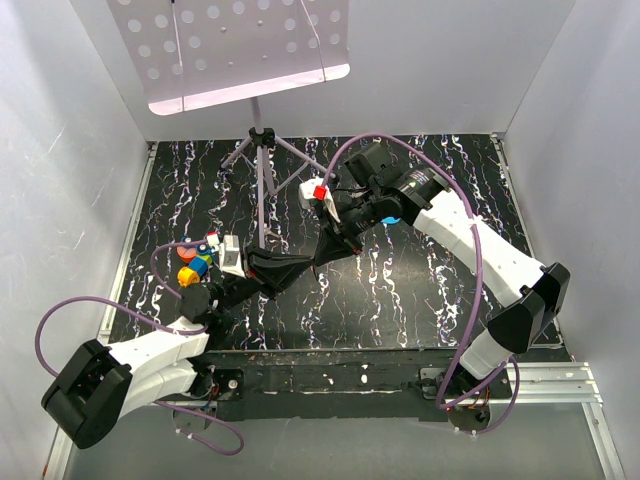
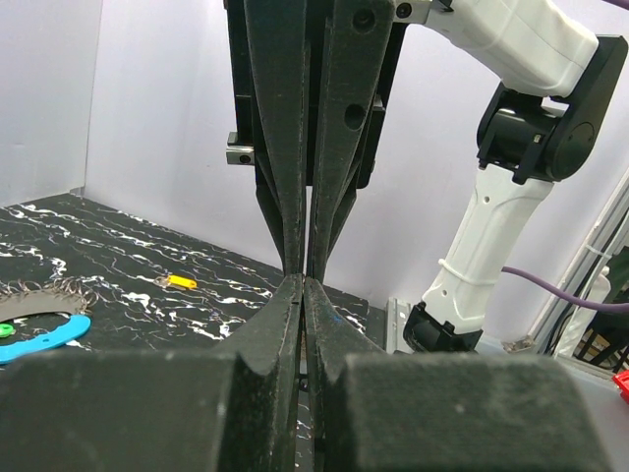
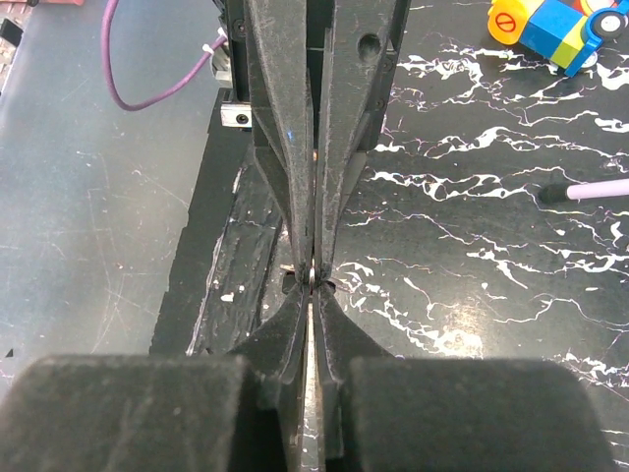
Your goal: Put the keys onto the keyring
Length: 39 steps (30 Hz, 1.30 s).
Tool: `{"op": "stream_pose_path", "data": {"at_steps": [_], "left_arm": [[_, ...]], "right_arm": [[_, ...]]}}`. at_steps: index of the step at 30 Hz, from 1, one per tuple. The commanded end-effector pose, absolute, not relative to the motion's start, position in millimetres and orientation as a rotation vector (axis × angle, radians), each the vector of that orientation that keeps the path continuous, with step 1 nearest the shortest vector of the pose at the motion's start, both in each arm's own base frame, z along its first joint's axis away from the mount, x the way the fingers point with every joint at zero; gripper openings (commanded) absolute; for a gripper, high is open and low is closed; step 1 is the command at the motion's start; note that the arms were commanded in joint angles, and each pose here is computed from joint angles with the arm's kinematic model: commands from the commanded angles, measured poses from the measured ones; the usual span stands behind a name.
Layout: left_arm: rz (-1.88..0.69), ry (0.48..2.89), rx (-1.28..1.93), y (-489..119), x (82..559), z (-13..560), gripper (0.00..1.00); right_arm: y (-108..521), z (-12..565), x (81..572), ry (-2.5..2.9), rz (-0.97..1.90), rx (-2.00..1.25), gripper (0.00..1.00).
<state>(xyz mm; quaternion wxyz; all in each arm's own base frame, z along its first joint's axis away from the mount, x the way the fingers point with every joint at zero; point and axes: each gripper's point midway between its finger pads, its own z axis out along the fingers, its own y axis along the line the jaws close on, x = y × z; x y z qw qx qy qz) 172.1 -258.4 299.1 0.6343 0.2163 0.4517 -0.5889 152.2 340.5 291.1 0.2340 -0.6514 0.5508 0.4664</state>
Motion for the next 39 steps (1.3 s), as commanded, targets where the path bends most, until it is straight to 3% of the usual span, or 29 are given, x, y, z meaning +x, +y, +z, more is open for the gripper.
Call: {"op": "stream_pose_path", "data": {"at_steps": [1,6,13,17,23,31,32,33,39], "left_arm": [[-1.327,0.766,0.494,-241,153,352,0.00],[-1.331,0.786,0.496,-242,155,349,0.00],[-1.287,0.821,0.475,-233,156,349,0.27],[-1.262,0.836,0.486,-227,153,348,0.32],[-1.212,0.938,0.539,-223,153,340,0.61],[-1.086,1.048,0.648,-221,158,336,0.75],[-1.074,1.048,0.676,-222,157,338,0.94],[-1.058,1.043,0.702,-223,157,340,0.98],[-1.015,1.019,0.842,-226,145,335,0.98]], "right_arm": [[347,300,143,1.468,1.351,-1.784,0.06],[348,303,141,1.470,1.381,-1.771,0.01],[344,305,144,1.484,1.401,-1.741,0.01],[340,307,148,1.496,1.408,-1.714,0.01],[324,312,165,1.514,1.304,-1.698,0.01],[289,330,186,1.382,1.083,-1.819,0.01],[288,333,183,1.321,1.064,-1.830,0.01],[289,337,180,1.249,1.045,-1.826,0.01],[293,340,175,1.087,0.985,-1.756,0.01]]}}
